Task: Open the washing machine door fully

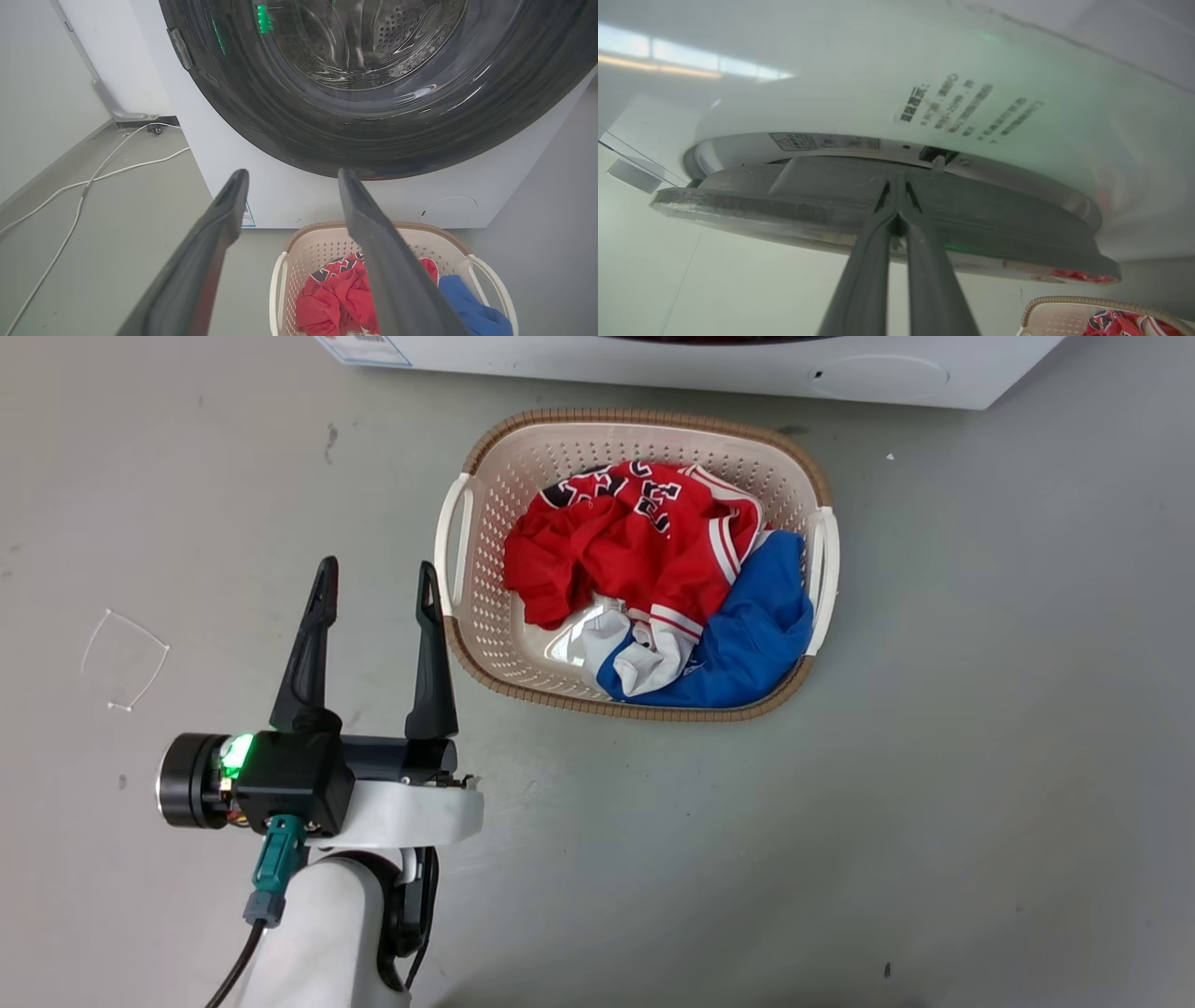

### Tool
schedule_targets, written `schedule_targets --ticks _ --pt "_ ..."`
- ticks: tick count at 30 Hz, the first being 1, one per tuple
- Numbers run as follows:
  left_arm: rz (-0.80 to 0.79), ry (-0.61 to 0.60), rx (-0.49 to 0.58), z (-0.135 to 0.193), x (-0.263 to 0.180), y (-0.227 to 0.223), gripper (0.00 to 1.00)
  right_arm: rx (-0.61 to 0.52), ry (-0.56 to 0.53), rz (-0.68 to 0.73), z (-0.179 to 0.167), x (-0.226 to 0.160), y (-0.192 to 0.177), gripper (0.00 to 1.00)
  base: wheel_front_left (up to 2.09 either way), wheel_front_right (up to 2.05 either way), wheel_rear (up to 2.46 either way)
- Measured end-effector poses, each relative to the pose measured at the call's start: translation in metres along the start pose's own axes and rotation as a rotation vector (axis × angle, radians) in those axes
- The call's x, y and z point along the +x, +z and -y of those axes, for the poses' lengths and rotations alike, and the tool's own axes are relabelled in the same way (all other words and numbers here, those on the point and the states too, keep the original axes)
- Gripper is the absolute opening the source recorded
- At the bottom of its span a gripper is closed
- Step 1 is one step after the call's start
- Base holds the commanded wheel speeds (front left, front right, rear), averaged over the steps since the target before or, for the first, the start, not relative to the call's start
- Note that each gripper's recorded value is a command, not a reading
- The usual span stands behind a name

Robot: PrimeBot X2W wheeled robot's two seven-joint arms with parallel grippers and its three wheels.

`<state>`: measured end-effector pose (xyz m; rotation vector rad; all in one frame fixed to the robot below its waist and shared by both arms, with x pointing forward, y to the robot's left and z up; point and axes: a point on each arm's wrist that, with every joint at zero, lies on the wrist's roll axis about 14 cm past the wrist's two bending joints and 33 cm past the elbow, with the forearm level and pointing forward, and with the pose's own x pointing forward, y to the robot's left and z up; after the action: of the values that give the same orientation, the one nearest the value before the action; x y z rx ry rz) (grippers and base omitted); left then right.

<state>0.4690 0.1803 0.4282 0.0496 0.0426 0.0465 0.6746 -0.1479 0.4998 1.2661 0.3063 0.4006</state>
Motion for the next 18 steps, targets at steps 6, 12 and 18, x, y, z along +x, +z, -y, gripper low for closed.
schedule_targets --ticks 6,12,18 --pt "-0.011 0.008 0.002 -0.002 0.001 -0.005 1.0 -0.014 -0.002 -0.042 0.001 0.013 -0.005 0.0 0.0 0.0 0.0" --pt "-0.017 0.013 0.001 -0.003 0.002 -0.008 1.0 -0.04 -0.009 -0.098 0.001 0.02 -0.014 0.0 0.0 0.0 0.0" --pt "-0.018 0.014 0.001 -0.003 0.004 -0.008 1.0 -0.059 -0.01 -0.161 0.0 0.022 -0.025 0.0 0.0 0.0 0.0"
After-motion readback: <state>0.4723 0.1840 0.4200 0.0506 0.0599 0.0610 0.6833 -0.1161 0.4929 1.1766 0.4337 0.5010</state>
